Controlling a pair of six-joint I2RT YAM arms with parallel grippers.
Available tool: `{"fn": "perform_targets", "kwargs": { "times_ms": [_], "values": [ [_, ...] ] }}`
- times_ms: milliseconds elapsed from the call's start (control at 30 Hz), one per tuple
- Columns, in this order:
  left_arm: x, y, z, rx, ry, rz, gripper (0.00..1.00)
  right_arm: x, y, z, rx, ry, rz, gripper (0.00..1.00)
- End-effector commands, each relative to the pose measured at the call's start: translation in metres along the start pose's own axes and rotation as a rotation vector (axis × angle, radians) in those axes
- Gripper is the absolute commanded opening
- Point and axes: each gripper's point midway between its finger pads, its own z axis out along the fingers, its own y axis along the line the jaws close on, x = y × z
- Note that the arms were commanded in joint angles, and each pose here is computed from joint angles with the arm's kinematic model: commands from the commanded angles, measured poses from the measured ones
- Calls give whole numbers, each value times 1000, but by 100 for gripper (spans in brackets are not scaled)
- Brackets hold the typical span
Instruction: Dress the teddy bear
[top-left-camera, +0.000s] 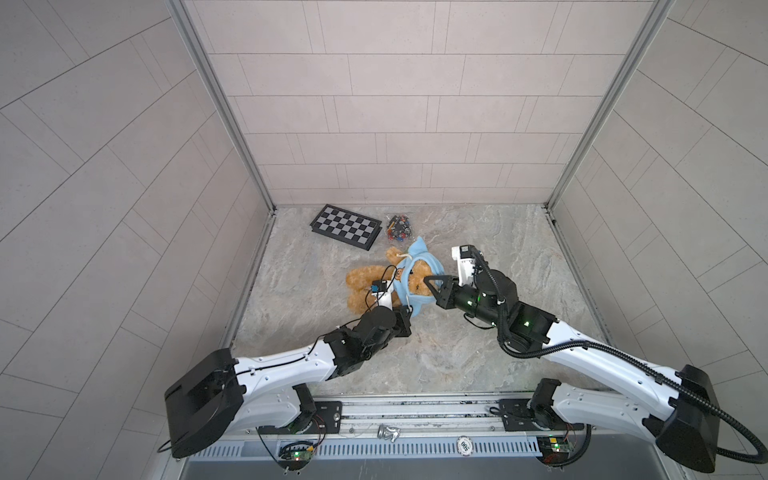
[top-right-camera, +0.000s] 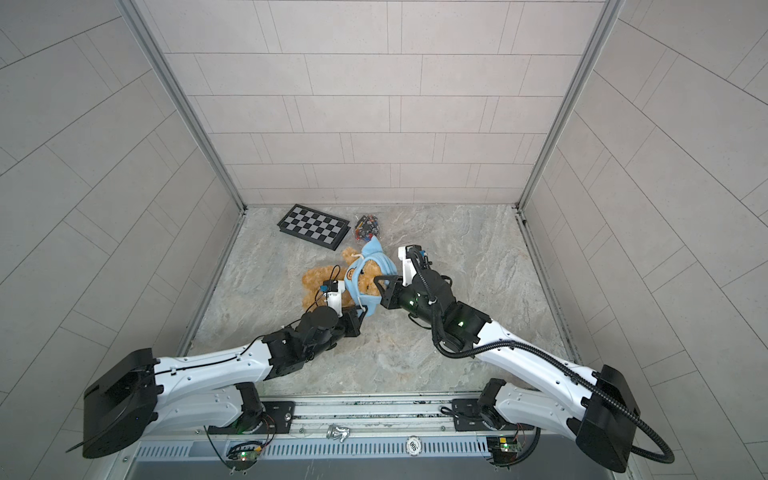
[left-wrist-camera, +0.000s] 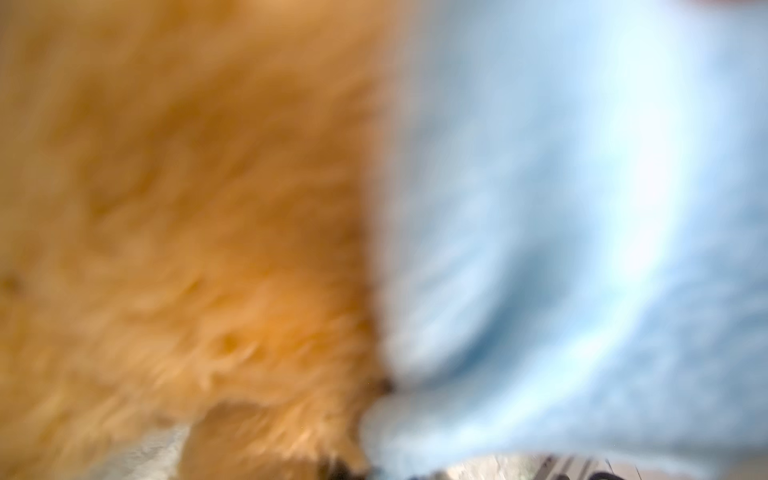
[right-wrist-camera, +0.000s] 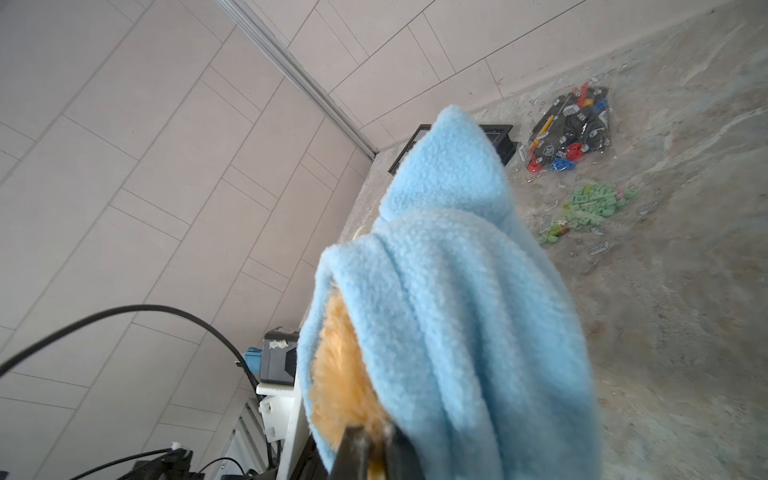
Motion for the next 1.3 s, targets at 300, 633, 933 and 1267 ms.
{"fn": "perform_targets", "kwargs": {
  "times_ms": [300, 633, 933, 1267],
  "values": [
    [9, 131, -22, -412, -18, 52, 0, -92, 63, -58, -419, -195, 188, 0],
    [-3, 93, 0, -232, 20, 54, 0, -81, 49, -52, -374, -162, 165, 0],
    [-7, -50, -27, 208, 36, 46, 35, -51, 20, -37, -201, -156, 40, 0],
    [4, -43, -71, 239, 147, 142, 63, -15, 21, -25, -148, 150, -482, 0]
  ]
}}
